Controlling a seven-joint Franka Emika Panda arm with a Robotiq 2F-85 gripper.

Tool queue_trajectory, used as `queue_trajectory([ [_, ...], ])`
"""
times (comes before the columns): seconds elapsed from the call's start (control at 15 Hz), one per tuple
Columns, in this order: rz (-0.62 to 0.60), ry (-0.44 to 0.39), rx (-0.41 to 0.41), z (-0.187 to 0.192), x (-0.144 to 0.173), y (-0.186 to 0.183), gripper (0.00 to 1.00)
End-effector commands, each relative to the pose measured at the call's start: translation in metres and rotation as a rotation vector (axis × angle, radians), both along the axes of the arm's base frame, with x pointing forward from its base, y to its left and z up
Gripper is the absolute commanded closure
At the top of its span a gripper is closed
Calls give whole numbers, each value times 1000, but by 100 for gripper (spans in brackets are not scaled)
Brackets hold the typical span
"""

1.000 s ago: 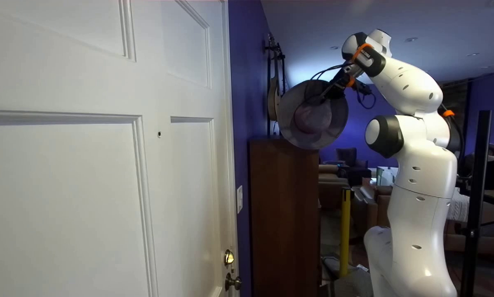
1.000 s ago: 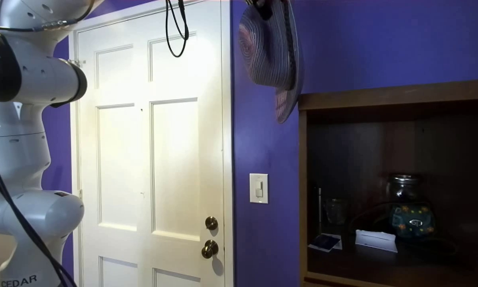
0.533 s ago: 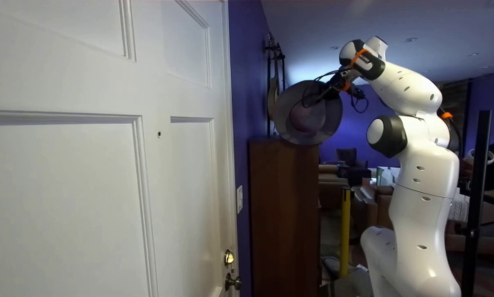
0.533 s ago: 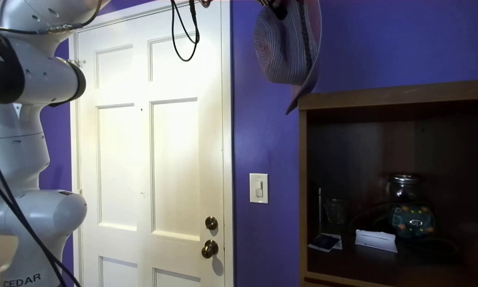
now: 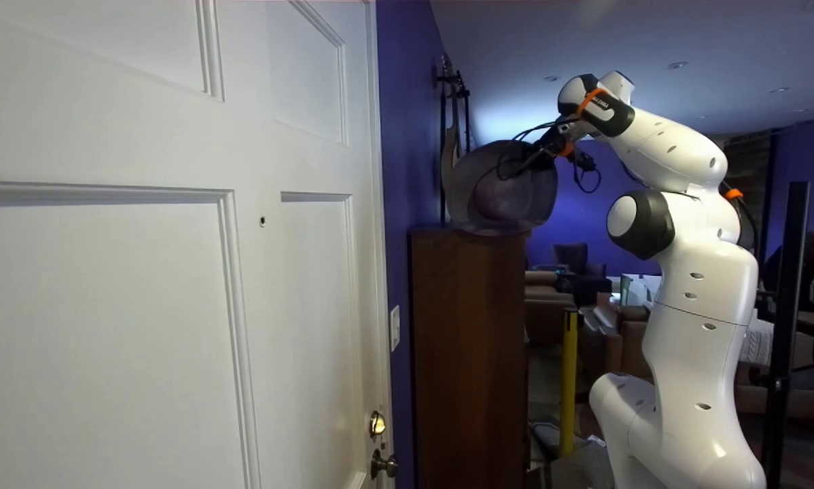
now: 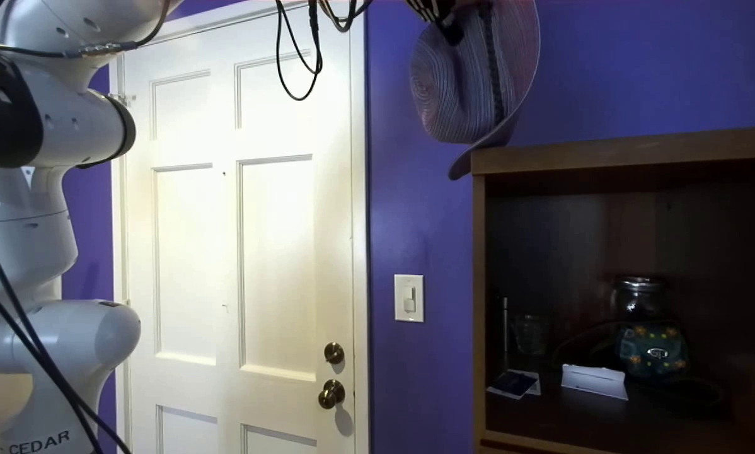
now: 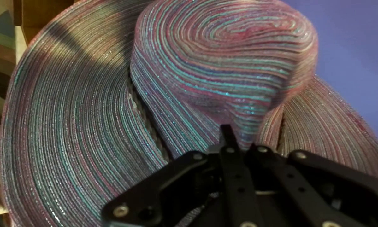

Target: Put the hat on the top of the shelf

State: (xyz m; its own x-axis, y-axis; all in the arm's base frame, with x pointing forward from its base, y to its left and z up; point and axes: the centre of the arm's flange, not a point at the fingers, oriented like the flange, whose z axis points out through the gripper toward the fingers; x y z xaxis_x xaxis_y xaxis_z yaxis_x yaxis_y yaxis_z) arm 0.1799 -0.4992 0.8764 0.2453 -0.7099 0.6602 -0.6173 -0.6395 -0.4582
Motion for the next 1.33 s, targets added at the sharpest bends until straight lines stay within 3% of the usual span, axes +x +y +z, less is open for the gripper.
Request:
queue_trajectory([
  [0.0,0,1,-1,0,1,1,96],
  [0.13,1,-2,26,2,5,-5,99],
  [0.4,-2,-35,204,-6,21,-39,99],
  [0.8,-27,-114,332,-24,40,-65,99],
  [1.2,-96,-162,331,-45,60,-101,99],
  [1.27,-80,-125,312,-64,48,-63,96],
])
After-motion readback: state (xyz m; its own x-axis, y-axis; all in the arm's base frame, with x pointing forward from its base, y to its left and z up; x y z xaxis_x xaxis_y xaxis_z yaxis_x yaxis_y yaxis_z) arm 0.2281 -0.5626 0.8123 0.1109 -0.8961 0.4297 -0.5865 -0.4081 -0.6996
